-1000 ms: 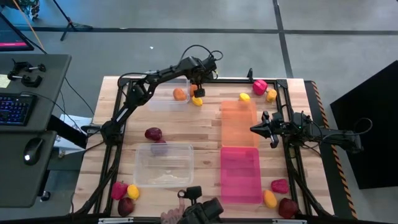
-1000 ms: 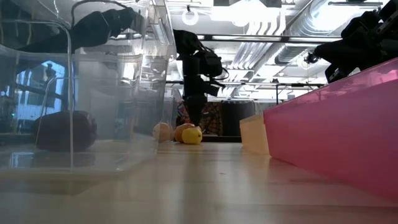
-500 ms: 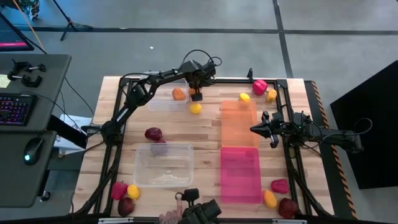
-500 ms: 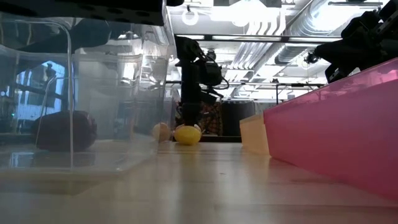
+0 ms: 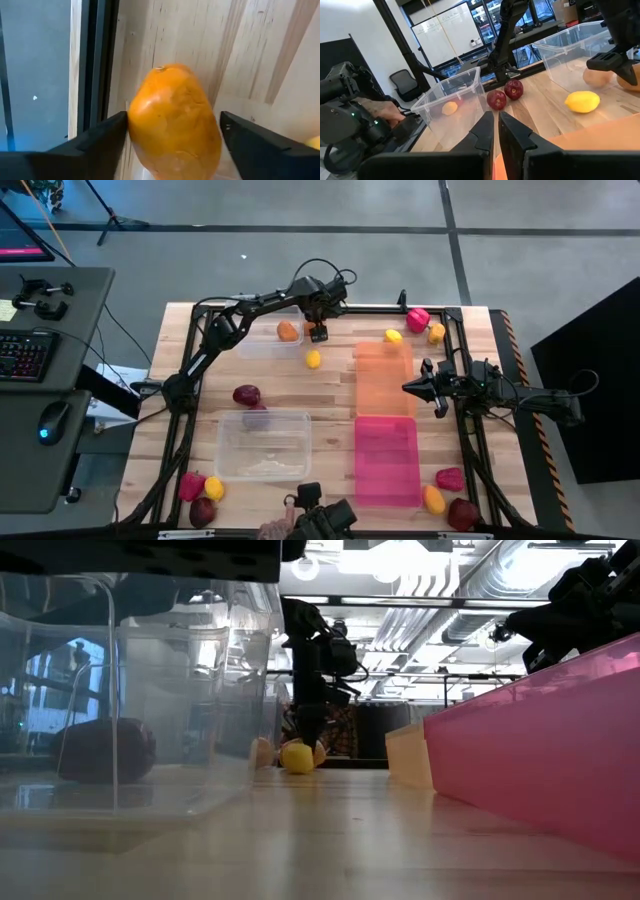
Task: Sort produce into baskets
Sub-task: Put the yellow mango into the top transparent bin
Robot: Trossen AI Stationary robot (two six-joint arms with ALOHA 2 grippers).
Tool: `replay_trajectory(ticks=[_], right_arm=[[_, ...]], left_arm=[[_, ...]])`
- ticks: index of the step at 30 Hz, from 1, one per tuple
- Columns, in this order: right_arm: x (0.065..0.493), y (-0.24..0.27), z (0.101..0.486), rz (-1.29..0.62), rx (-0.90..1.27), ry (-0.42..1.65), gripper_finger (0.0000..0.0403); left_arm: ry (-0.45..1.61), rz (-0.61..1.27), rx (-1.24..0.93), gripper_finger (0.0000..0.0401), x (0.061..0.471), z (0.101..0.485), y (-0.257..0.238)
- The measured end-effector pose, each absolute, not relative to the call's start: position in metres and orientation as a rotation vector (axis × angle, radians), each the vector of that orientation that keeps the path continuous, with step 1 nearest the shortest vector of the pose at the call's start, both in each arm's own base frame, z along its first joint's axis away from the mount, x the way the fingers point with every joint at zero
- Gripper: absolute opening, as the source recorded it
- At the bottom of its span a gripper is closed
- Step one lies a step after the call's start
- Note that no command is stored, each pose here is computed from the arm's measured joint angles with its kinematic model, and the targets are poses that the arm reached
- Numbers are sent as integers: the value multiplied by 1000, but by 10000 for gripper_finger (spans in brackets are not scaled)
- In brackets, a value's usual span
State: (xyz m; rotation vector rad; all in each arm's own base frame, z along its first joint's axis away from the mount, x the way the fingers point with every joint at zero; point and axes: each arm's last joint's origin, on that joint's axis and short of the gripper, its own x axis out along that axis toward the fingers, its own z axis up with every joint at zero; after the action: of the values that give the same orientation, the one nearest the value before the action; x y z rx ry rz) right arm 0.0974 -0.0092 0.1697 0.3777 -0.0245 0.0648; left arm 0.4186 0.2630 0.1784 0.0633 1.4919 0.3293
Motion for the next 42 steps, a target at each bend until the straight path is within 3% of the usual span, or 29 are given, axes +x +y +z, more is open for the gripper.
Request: replay_trajectory(ticks=[5,9,19,25,34,42], right_arm=[[97,-9,170,65,378,-24,17],[97,-9,170,65,378,-25,17],[97,-9,170,65,378,-24,17],[97,-9,170,63,378,-24,17],[97,-9,170,64,378,-24,17],[97,-9,170,63,378,-24,17]], left_arm=[[1479,362,37,203,420,179,262],[1442,371,48,173,425,183,259],[1227,439,161,169,443,238,246],[1017,500,135,169,432,301,237],[869,552,14,172,368,393,222],[899,515,-184,174,311,405,213]])
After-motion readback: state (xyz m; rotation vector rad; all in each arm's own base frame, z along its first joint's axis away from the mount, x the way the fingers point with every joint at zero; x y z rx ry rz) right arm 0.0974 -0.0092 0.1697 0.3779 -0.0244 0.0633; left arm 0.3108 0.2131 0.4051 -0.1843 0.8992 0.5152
